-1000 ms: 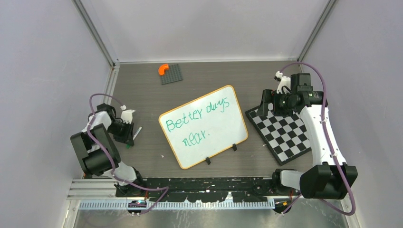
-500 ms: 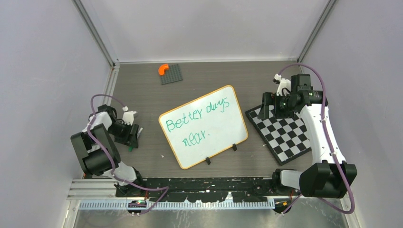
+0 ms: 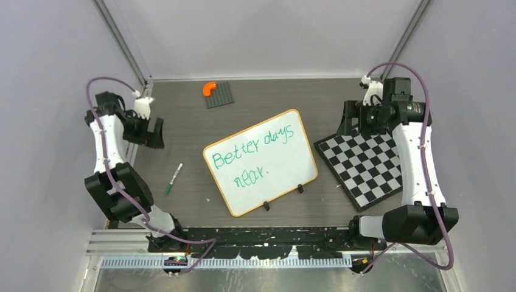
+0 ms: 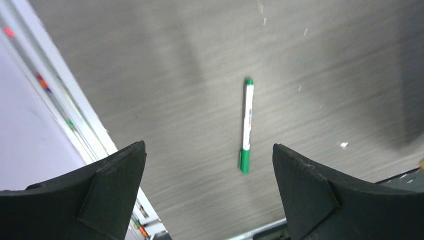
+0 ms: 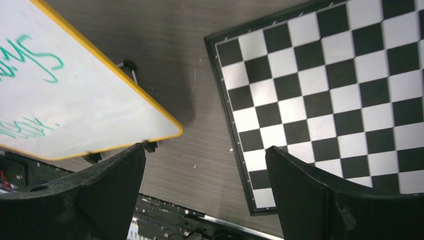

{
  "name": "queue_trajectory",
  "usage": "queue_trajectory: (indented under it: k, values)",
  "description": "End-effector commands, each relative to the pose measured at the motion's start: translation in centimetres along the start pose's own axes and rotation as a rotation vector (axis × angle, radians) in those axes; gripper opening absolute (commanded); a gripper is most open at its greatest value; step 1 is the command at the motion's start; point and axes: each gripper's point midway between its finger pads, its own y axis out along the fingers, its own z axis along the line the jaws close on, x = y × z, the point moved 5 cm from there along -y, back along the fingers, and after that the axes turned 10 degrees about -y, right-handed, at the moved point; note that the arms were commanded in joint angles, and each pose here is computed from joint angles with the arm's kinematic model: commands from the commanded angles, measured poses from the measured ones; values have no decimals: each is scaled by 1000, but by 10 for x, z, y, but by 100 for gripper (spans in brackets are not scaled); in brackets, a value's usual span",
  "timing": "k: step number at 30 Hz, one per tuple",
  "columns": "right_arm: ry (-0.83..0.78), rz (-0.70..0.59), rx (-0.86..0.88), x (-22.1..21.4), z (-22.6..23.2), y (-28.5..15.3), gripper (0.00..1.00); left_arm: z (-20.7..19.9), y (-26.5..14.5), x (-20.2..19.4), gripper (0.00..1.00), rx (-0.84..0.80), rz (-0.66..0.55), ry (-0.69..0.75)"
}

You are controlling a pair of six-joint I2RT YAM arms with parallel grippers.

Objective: Write a sentence on the whiteboard
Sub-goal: Reset both arms

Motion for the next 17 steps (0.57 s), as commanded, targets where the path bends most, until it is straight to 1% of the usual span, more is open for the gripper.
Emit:
queue_trajectory:
  k: [1,5,8,12,17]
  values:
    - [-14,-127,-67,40,-18,-26,94,-19,-34,41,100,-120,-83,-85]
    - [40,-215,-91,64,-47,-45,94,-22,-60,73,100,-107,-209,-106]
    - [78,-261,-103,71,-72,-55,94,-22,-71,84,100,-74,-279,-131]
    - [114,-288,-110,66,-97,-52,94,-23,-72,84,100,-58,-287,-177]
    - [127,-270,-83,52,-103,-36,94,-29,-69,72,100,-54,-298,-221]
